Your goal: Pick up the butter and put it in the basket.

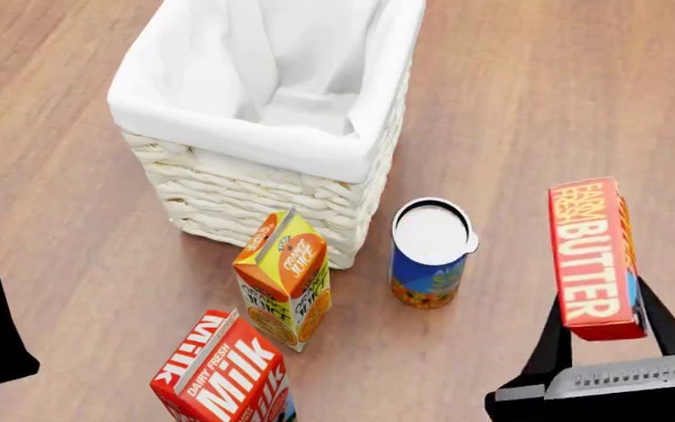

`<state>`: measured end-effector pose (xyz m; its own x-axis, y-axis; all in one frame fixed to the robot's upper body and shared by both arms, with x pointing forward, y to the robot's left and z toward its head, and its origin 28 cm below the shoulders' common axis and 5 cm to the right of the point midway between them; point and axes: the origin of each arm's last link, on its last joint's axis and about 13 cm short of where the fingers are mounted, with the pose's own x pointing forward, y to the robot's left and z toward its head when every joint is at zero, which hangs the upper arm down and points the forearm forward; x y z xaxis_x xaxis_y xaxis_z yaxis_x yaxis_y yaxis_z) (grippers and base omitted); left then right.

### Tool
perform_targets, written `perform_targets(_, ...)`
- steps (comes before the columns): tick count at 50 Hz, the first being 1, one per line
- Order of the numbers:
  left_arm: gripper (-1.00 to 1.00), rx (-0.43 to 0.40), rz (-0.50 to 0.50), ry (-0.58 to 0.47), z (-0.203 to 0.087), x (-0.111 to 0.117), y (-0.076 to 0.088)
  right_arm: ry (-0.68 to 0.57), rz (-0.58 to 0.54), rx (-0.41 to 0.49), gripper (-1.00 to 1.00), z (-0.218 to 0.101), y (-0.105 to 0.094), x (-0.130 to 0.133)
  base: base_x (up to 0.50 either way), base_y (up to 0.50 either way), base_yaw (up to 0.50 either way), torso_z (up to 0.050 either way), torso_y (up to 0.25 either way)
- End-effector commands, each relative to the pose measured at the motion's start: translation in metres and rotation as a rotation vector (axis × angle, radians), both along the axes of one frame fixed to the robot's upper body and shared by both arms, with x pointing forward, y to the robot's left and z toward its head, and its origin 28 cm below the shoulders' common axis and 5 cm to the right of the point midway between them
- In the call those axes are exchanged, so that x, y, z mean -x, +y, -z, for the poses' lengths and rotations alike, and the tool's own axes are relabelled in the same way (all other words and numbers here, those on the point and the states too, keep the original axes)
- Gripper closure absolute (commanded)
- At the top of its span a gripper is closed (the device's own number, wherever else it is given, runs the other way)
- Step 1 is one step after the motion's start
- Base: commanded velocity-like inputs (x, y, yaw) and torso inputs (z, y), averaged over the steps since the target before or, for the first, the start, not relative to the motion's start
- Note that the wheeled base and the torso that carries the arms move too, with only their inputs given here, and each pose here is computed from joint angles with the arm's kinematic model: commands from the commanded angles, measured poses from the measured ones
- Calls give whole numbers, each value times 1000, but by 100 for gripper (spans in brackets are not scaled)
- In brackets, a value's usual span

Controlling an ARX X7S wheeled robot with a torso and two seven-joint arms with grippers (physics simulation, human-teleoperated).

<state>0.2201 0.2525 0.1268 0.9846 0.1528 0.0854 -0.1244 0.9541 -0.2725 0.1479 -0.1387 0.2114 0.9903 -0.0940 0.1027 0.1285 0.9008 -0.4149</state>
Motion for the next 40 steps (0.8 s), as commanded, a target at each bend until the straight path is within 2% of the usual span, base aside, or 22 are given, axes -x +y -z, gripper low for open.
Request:
perform_targets(1, -100, 3, -4, -3, -1, -1, 0, -85, 65, -12, 100, -46, -23, -16, 0, 0, 0, 0, 0)
perform_targets(25, -100, 16, -14, -7, -2, -3, 1, -19, 64, -39, 100, -123, -53, -80, 0, 0, 0, 0, 1)
perform_targets(40, -100, 20, -18, -5, -3, -2, 2, 69, 81, -85, 100, -152, -64, -119, 0, 0, 0, 1, 1)
